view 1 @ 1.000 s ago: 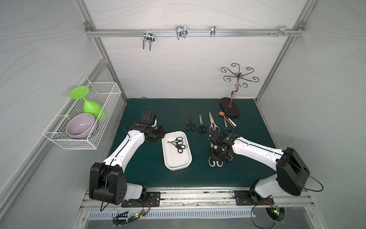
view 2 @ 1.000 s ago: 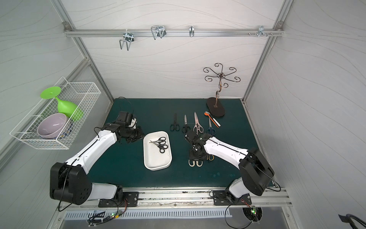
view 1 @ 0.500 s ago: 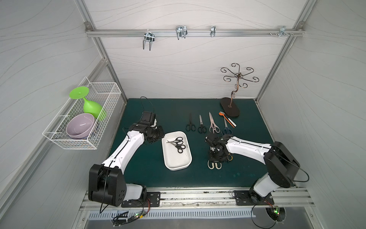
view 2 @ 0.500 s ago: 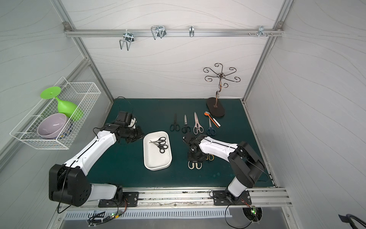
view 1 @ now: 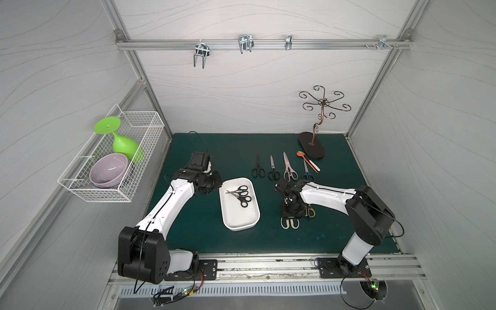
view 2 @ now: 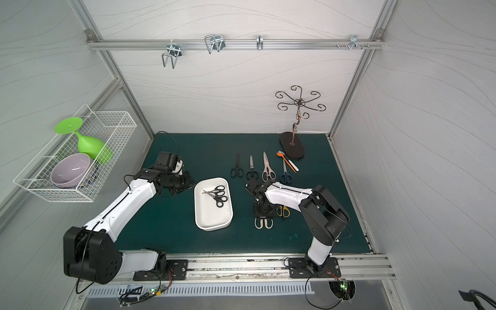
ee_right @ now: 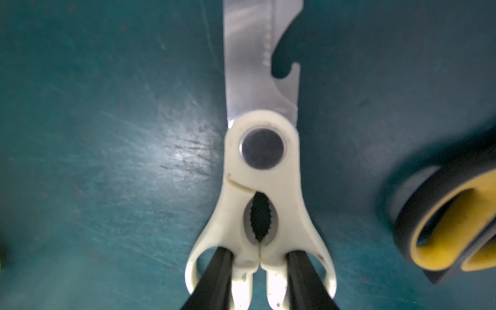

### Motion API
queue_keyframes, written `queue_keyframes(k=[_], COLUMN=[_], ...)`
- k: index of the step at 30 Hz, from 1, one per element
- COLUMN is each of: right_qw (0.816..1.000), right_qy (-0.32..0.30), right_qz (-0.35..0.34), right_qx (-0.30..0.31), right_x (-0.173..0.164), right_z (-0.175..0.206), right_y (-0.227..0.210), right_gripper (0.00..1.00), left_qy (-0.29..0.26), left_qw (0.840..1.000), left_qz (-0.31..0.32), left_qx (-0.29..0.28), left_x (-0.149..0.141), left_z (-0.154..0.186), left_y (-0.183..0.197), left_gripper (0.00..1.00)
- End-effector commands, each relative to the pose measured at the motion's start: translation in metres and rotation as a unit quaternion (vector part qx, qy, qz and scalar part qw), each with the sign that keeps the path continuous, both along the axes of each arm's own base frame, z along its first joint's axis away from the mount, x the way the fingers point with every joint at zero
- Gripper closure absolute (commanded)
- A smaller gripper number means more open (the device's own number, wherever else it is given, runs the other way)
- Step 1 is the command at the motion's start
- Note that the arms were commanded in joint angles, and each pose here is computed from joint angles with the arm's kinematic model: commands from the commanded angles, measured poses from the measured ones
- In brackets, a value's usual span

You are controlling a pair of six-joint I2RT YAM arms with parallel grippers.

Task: Take the scissors out of the storage box
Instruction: Place the scissors at the center of the board, then pick up the scissors from the storage box.

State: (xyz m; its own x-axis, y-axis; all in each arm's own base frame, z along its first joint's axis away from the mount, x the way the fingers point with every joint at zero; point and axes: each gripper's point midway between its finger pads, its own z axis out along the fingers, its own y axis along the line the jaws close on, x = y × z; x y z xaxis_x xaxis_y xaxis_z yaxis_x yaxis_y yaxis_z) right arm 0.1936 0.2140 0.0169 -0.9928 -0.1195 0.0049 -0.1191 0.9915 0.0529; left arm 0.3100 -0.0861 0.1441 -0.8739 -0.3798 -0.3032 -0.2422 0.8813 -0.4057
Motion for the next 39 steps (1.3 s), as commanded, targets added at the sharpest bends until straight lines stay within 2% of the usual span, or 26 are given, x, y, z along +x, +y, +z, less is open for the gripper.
queue_keyframes(k=[1, 3, 9, 13, 18, 21, 26, 31, 39], right_qw=[1.0, 1.0, 0.998, 0.994, 0.993, 0.987, 0.977, 0.956, 0.933], right_qy=[-0.017, -0.024, -0.063, -0.096, -0.117, -0.145, -0.153, -0.169, -0.147], right_qz=[0.003, 0.002, 0.008, 0.007, 0.013, 0.033, 0.09, 0.159, 0.251], right_qx=[-0.002, 0.003, 0.028, 0.047, 0.032, 0.053, 0.122, 0.178, 0.211], right_x=[0.01, 0.012, 0.026, 0.033, 0.036, 0.043, 0.053, 0.057, 0.032], right_z=[-0.004, 0.002, 0.032, 0.054, 0.076, 0.101, 0.135, 0.153, 0.129], right_y=[0.001, 0.001, 0.011, 0.013, 0.004, 0.011, 0.05, 0.099, 0.178], right_gripper=[0.71, 0.65, 0.58, 0.56, 0.55, 0.56, 0.56, 0.58, 0.67], left_qy=[-0.006, -0.006, -0.008, -0.01, -0.011, -0.009, -0.001, 0.028, 0.095], left_qw=[1.0, 1.0, 1.0, 1.0, 1.0, 1.0, 0.998, 0.994, 0.961], left_qz=[0.008, 0.009, 0.009, 0.013, 0.016, 0.022, 0.05, 0.086, 0.181], left_qx=[0.004, 0.004, -0.001, 0.002, 0.001, -0.006, -0.035, -0.059, -0.188], left_x=[-0.002, -0.002, -0.001, -0.001, -0.002, -0.001, 0.001, -0.004, -0.023], left_z=[0.005, 0.004, 0.006, 0.007, 0.008, 0.007, 0.004, -0.007, -0.047], left_y=[0.004, 0.005, 0.003, 0.006, 0.008, 0.009, 0.014, 0.022, 0.038], left_gripper=[0.71, 0.71, 0.71, 0.71, 0.71, 0.71, 0.71, 0.71, 0.71])
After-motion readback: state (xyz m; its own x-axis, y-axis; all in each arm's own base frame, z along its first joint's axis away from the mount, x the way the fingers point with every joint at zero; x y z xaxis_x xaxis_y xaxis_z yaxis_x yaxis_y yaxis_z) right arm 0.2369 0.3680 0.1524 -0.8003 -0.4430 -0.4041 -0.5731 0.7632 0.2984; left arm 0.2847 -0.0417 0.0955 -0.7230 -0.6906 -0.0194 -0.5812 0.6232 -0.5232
